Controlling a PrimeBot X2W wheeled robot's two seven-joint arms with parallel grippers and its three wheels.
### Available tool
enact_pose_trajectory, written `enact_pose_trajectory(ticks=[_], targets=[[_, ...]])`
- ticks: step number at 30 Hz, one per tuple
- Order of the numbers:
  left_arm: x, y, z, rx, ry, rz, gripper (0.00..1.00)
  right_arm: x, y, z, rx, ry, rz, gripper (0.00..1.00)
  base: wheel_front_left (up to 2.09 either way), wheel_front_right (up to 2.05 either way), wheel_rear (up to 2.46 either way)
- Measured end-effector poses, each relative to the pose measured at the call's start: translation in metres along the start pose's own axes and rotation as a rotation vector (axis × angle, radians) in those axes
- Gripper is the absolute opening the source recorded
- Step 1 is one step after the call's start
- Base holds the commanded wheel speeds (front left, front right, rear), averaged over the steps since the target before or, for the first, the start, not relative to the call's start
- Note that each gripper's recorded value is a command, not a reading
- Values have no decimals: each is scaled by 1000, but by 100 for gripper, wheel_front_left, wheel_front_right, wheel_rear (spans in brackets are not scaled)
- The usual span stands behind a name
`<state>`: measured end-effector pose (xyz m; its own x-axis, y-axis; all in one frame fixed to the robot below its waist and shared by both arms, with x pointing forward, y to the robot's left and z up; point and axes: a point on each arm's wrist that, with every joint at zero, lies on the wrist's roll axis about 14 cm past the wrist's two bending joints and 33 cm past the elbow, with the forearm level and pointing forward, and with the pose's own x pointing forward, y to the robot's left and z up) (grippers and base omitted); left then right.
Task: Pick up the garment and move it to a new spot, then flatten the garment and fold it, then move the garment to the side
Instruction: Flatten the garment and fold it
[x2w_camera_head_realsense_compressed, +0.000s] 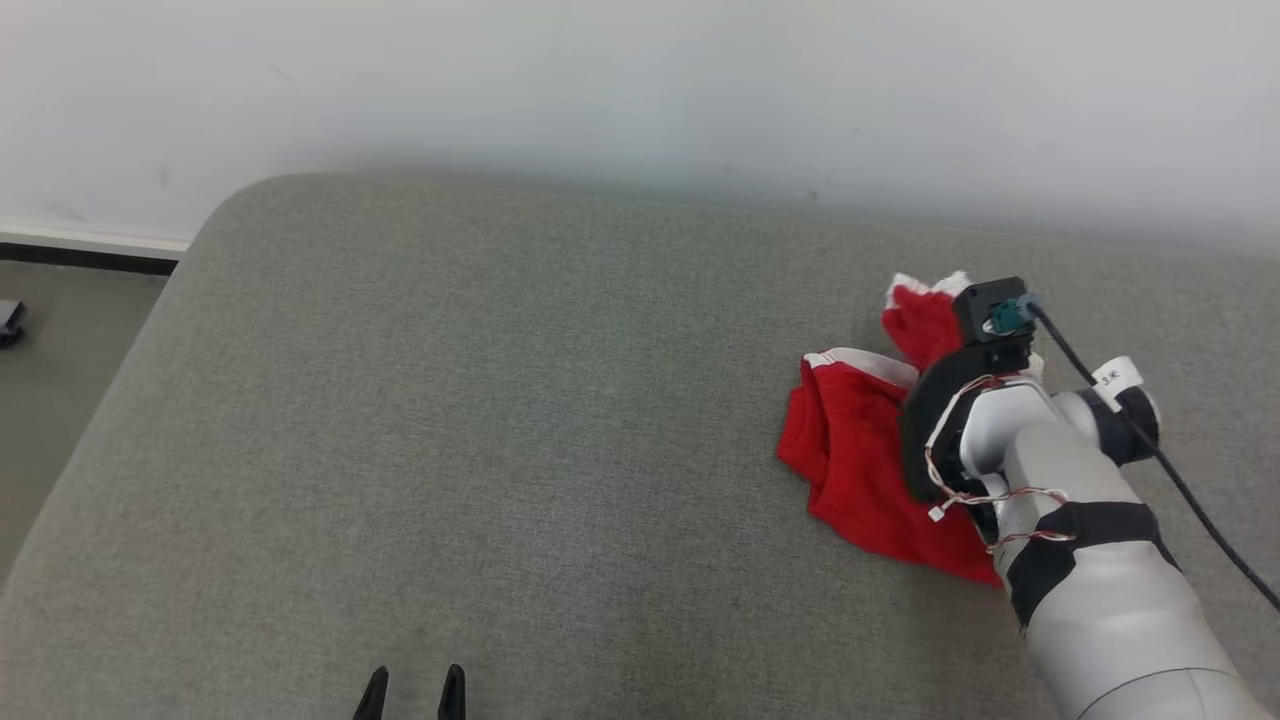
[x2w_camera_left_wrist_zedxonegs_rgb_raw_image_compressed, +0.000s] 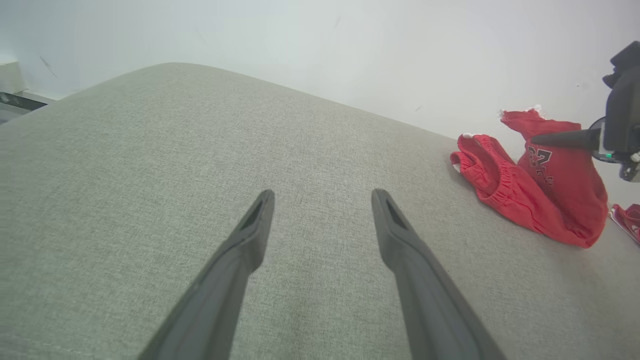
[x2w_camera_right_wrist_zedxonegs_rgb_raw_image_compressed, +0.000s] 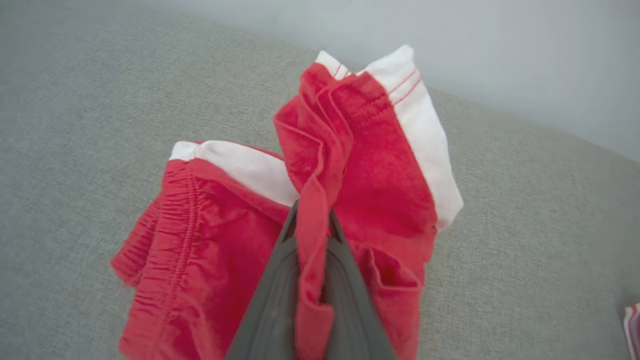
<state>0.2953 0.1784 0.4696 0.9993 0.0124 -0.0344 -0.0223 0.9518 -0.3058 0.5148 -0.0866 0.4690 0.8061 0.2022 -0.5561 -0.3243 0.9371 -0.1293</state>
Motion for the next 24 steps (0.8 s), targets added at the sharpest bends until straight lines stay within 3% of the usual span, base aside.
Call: enact_pose_trajectory(ticks=[6,11,12,13,14,20,24], targets=[[-7,7,0,-3,-1,32,100,8,53,-10,-38,33,144,0,0,0,0],[-8,7,0,-6,-3,37,100,6,73,-12,-44,42,198,0,0,0,0],[-8,7,0,-6,-4,37,100,5,76,-10,-42,34,208,18,0,0,0],[-8,7,0,-7,-4,37,100,4,78,-7,-28,16,218,87,0,0,0],[-8,7,0,-9,-5,36,100,3,81,-2,-1,-4,232,100,0,0,0],[-4,4,2,-9,-11,26,100,-13,90,38,99,-160,292,100,0,0,0],[0,-1,3,-10,-13,3,100,-20,61,58,150,-265,236,100,0,0,0]])
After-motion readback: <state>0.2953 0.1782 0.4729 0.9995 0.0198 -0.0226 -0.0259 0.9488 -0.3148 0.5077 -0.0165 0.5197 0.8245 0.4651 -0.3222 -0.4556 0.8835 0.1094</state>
